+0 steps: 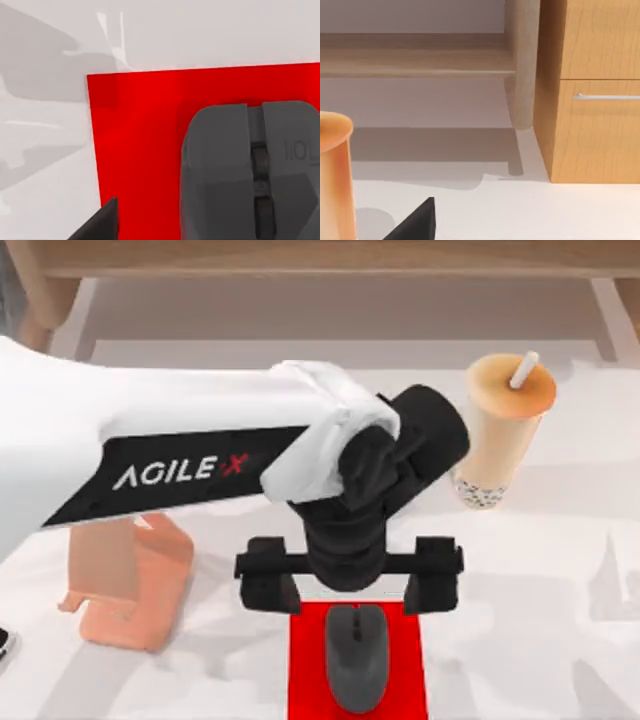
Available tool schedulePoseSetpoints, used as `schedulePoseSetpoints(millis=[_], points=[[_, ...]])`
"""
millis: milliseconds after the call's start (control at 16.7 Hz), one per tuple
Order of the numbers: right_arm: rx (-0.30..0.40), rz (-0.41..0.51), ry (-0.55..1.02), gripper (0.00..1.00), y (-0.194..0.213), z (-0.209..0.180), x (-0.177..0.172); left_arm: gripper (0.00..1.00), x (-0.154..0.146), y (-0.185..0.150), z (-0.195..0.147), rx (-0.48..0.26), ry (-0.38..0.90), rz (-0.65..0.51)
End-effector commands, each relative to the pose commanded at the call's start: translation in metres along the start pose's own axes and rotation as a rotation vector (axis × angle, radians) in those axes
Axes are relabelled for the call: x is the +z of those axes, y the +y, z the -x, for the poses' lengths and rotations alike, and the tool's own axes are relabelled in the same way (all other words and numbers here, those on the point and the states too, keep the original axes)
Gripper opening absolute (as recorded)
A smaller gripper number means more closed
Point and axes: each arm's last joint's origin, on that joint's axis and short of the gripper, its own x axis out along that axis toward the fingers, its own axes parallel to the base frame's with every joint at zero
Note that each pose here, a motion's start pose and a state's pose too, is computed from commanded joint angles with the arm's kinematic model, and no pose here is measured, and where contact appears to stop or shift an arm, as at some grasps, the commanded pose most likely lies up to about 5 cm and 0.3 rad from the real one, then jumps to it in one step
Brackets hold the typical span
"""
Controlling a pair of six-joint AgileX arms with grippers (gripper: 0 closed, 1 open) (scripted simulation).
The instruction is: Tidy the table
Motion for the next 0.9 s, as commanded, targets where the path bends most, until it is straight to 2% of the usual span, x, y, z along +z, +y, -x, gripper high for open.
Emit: schedulePoseSetpoints(millis=[120,240,420,660,780,900], points=[[0.000,0.000,0.000,1.00,0.000,0.000,0.000,1.00,0.019,0.023,0.028,-0.055,-0.051,-0.030],[0.000,0.000,0.000,1.00,0.000,0.000,0.000,1.00,0.038,0.059,0.061,-0.100,-0.126,-0.069],[0.000,0.000,0.000,1.00,0.000,0.000,0.000,1.00,0.051,0.134,0.107,-0.107,-0.262,-0.150],[0.000,0.000,0.000,1.00,0.000,0.000,0.000,1.00,0.035,0.230,0.142,0.013,-0.377,-0.304],[0.000,0.000,0.000,1.00,0.000,0.000,0.000,1.00,0.021,0.265,0.140,0.081,-0.355,-0.364],[0.000,0.000,0.000,1.00,0.000,0.000,0.000,1.00,0.006,0.293,0.126,0.121,-0.280,-0.407]])
